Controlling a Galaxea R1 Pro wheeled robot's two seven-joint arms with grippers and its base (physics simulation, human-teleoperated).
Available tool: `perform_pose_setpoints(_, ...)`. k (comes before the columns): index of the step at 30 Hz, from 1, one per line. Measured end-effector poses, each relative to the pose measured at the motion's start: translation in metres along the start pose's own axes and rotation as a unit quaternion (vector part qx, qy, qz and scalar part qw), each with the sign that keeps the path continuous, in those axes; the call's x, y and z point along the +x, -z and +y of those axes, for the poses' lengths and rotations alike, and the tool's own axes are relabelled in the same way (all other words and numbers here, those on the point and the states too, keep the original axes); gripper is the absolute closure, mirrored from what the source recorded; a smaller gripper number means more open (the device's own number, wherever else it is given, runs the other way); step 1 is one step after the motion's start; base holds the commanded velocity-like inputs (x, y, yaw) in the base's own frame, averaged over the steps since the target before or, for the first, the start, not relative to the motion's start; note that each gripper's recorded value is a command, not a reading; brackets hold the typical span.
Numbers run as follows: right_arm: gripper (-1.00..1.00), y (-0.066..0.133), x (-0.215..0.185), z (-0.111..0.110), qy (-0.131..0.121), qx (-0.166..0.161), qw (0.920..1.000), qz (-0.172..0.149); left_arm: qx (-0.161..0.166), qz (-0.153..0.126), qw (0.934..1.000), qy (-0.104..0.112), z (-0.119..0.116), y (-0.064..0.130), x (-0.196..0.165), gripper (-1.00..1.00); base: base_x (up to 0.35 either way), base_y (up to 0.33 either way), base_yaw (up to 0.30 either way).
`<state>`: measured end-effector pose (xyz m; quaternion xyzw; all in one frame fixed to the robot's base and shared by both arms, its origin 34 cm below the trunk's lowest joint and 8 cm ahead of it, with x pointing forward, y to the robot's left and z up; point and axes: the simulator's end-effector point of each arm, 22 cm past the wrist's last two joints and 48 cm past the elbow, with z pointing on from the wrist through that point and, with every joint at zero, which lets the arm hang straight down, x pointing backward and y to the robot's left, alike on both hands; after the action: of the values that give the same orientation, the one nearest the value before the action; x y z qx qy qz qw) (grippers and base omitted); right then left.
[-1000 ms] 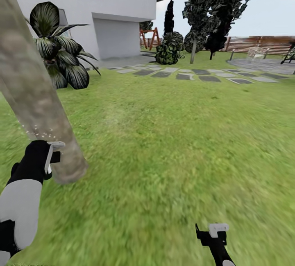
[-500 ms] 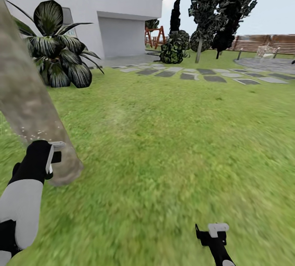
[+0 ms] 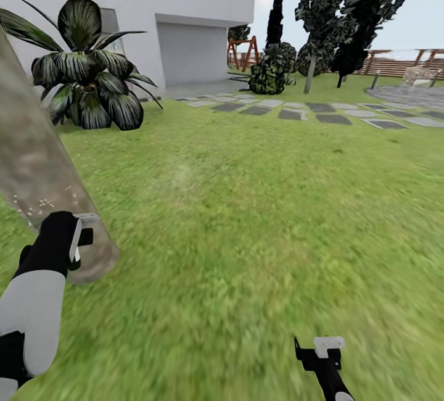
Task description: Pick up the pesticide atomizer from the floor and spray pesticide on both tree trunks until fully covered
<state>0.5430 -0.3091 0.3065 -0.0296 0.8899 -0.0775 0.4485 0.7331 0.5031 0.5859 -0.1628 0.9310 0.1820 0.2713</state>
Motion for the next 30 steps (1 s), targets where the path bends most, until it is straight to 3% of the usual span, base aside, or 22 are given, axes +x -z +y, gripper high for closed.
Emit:
perform_pose_setpoints(12, -1.00, -0.0001, 0.0000, 0.0002, 0.000, 0.000, 1.0000, 0.000, -0.001, 0.001, 1.0000, -0.001, -0.0004, -0.0006, 0.0017, 1.00, 0.265, -0.166, 0.269)
perform_pose_setpoints(21, -1.00, -0.0001, 0.0001, 0.0013, 0.000, -0.001, 1.0000, 0.000, -0.001, 0.002, 1.0000, -0.002, 0.0003, -0.0016, 0.0029, 1.00, 0.033, -0.265, 0.276)
perform_pose_setpoints(30, -1.00, -0.0001, 0.0001, 0.0001, 0.000, 0.000, 1.0000, 0.000, -0.001, 0.002, 1.0000, -0.002, 0.0002, -0.0020, 0.0038, 1.00, 0.164, -0.247, 0.033)
